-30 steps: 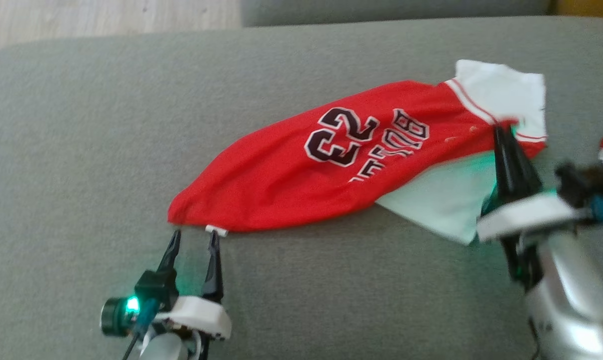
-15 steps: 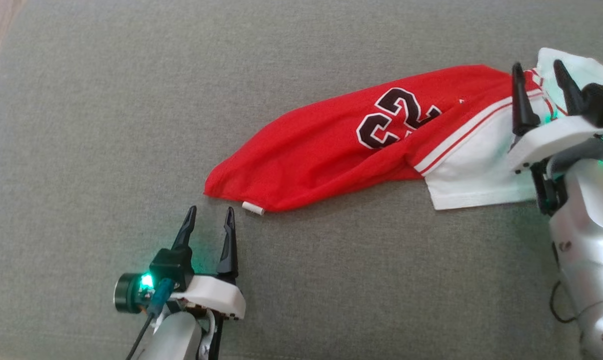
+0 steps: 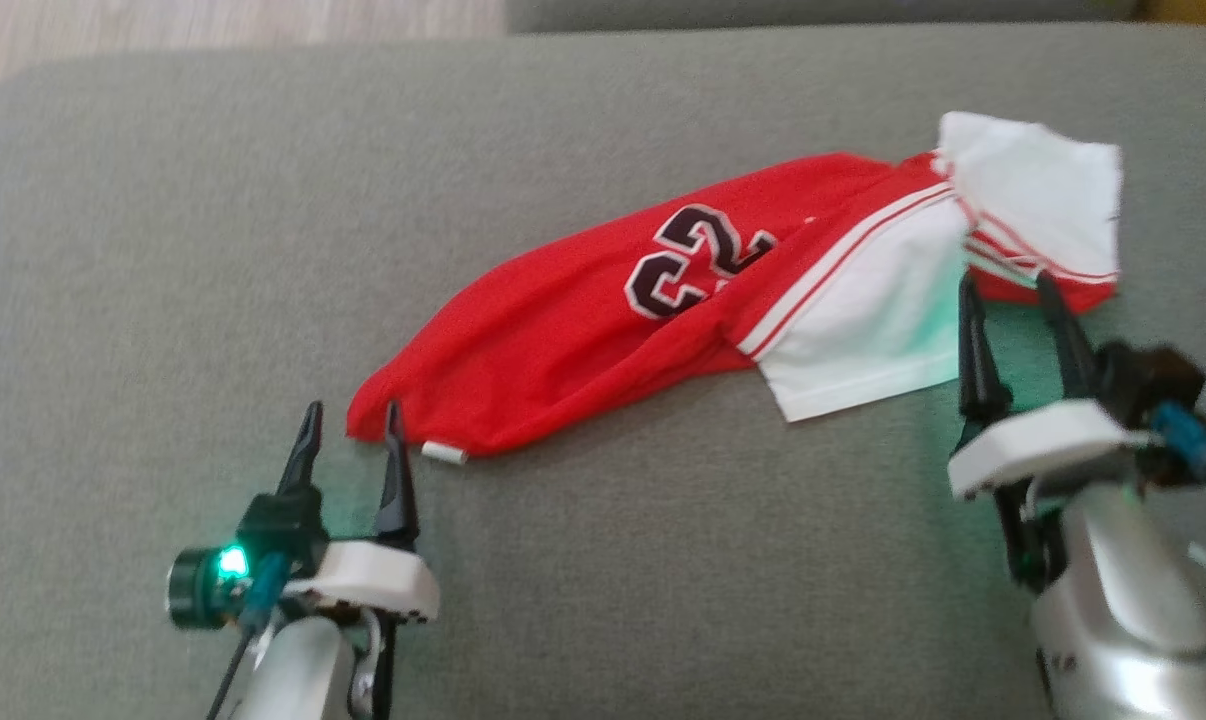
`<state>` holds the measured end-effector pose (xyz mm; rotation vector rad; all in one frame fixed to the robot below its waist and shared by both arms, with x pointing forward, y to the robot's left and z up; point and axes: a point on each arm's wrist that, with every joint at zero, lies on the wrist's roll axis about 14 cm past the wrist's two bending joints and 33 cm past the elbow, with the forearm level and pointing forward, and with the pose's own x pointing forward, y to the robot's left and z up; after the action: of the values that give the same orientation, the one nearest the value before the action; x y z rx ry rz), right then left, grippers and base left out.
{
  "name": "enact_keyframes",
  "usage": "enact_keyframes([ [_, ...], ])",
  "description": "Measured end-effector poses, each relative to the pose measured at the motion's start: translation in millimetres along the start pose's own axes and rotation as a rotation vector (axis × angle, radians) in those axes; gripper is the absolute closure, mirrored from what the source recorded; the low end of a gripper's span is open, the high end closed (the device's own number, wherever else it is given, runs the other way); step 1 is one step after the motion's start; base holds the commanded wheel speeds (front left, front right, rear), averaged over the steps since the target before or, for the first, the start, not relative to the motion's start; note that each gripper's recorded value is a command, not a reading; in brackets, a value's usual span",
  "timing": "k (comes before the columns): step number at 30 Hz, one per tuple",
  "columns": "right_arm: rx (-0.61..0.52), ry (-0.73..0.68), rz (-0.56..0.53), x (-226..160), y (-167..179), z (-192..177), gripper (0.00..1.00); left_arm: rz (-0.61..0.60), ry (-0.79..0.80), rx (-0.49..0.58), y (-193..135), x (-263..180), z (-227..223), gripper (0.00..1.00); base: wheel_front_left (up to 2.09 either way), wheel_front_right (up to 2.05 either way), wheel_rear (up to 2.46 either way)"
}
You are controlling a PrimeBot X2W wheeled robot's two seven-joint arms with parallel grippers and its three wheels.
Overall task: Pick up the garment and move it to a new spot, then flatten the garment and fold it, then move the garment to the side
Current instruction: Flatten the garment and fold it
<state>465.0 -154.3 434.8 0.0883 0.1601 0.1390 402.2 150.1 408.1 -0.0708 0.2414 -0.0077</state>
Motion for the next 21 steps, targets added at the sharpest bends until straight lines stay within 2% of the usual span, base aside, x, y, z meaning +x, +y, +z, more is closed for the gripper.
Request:
enact_keyframes([
  [6, 0.031, -0.016, -0.040, -41.3, -5.9, -1.3, 0.00, 0.001, -0.012, 0.001, 2.4, -15.2, 1.2, 0.00, 0.00, 0.00, 0.00],
  [13, 0.065, 0.020, -0.069, -84.5, -6.2, -20.6, 0.00, -0.003, -0.029, -0.011, 1.3, -37.4, 1.9, 0.00, 0.00, 0.00, 0.00],
  [21, 0.090, 0.028, -0.049, -95.3, 4.3, -25.9, 0.00, -0.006, -0.024, -0.028, -0.2, -47.2, -1.8, 0.00, 0.00, 0.00, 0.00],
])
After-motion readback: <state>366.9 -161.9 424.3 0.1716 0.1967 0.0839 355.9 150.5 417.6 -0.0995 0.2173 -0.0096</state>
